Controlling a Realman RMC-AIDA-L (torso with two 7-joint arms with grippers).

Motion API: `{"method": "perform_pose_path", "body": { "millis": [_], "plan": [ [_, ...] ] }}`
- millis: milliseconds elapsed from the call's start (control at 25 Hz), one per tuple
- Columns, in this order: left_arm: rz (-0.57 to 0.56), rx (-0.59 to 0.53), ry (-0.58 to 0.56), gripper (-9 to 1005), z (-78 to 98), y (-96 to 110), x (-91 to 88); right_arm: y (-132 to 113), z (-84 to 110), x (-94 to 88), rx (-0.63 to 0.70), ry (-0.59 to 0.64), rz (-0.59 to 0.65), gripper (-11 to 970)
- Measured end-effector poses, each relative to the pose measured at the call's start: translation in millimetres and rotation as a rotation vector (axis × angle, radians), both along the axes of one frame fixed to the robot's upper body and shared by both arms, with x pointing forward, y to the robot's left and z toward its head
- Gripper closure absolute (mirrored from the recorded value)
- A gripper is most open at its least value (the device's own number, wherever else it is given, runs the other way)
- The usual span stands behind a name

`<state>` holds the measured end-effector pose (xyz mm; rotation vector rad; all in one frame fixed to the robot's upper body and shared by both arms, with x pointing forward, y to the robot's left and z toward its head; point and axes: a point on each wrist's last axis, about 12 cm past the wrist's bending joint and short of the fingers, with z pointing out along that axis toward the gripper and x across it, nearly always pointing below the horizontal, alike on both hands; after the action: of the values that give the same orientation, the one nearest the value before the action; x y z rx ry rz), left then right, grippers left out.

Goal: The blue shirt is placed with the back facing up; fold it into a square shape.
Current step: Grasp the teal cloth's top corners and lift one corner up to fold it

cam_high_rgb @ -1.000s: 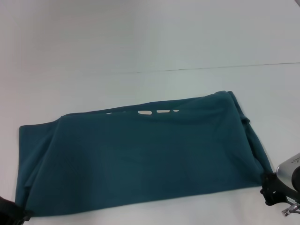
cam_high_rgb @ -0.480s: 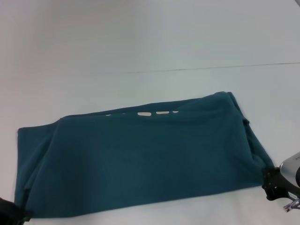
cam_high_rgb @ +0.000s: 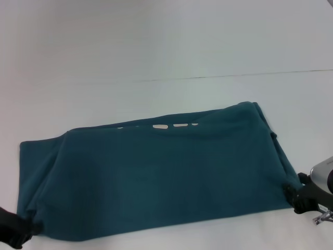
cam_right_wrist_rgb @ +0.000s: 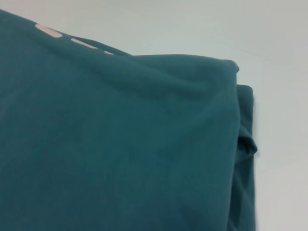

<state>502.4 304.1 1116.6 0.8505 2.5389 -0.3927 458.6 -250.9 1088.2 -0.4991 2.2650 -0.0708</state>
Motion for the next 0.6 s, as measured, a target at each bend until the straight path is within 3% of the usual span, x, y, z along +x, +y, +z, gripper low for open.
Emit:
{"method": "perform_pose_path", "body": {
  "millis": [160,280,600],
  "plan": [
    [-0.003,-0.020,-0.003,948,0.1,-2,0.7,1,3.8,5.0,0.019,-0.017,-0.006,607],
    [-0.008,-0.026,-0.001,948,0.2,-4,1.1,5,8.7,14.0,0.070,-0.029,-0.007,548],
    [-0.020,-0.070,-0.004,951,3.3,-11,5.4,26,7.7,52.9,0.135,0.058,0.064,549]
  ]
}}
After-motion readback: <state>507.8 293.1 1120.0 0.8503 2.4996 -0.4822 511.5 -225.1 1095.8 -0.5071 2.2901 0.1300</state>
